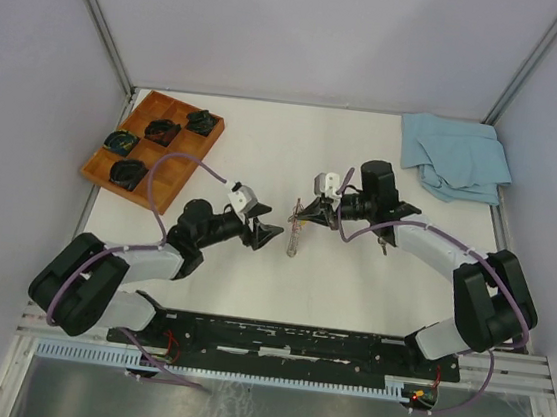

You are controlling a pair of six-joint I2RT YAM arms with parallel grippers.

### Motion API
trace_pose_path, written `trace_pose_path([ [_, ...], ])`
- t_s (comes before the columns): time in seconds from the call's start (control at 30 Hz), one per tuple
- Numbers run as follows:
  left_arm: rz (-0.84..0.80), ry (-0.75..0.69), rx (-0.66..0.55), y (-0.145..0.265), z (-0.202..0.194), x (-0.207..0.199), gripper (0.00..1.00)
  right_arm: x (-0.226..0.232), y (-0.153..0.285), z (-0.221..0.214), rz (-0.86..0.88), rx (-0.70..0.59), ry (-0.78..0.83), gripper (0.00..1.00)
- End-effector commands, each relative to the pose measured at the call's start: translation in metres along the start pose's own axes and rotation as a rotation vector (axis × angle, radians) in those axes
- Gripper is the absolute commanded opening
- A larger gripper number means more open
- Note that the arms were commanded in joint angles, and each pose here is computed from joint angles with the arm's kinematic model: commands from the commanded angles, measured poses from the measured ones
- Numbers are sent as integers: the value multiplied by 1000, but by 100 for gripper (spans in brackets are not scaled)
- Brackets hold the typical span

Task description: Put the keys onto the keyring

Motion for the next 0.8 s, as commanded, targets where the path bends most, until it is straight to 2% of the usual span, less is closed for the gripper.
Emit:
trace_pose_path([
  [0.0,-105,-182,-155,-6,27,2,67,2,-2,13,77,-15,103,1],
  [0.13,-217,-199,-149,-18,26,-5,55,2,-5,13,87,-13,114,1],
  [0.37,-274,-273,-167,-27,25,-5,40,6,-8,12,112,1,123,1],
  [0.63,-318,-293,-164,-32,20,-7,38,9,-10,14,133,1,127,1],
  [0.77,-334,-300,-171,-34,22,-8,33,10,-11,13,137,4,122,1],
])
Point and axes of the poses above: each gripper's point midway between its finger pads, its own y axis back along the fingers, its own x axis along the line the jaws close on, z = x × y, the point moved 3 cm from there along y, back along the fingers, and after that the axes turned 8 degrees about -y, right-handed, at the moved point
